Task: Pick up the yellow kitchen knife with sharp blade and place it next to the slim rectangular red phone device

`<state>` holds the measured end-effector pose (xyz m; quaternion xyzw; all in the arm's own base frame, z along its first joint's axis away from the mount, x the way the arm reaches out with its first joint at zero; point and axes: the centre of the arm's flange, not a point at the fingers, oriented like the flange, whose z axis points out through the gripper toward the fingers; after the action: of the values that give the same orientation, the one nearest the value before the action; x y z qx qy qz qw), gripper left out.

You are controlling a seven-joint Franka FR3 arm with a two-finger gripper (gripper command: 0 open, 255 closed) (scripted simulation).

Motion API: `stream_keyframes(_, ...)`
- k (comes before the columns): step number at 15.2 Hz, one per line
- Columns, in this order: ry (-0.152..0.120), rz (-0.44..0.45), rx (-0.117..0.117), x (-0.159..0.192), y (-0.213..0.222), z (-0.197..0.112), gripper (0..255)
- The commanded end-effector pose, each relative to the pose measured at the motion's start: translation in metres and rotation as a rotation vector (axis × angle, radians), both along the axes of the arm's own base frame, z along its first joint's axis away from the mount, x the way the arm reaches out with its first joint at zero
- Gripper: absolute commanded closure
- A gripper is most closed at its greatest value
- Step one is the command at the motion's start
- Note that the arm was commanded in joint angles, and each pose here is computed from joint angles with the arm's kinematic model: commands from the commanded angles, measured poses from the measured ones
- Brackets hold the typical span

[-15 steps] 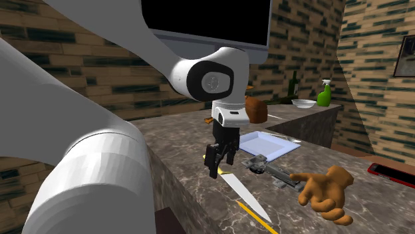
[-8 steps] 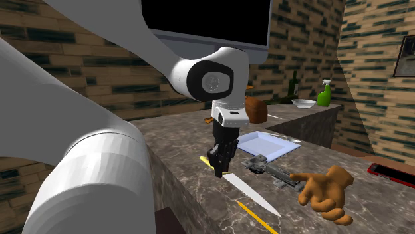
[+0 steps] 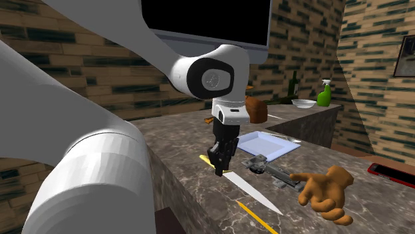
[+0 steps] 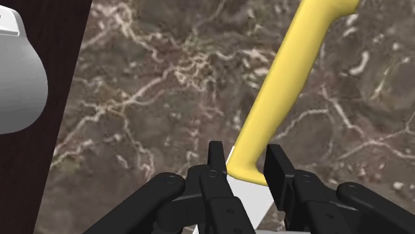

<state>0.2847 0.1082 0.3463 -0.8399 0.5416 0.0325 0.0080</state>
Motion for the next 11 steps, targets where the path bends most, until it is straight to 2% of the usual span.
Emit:
stream_keyframes(1,0.000,0.000,0.000,0.000,0.000,0.010,255)
stream_keyframes(11,0.000,0.000,0.000,0.000,0.000,0.063,255)
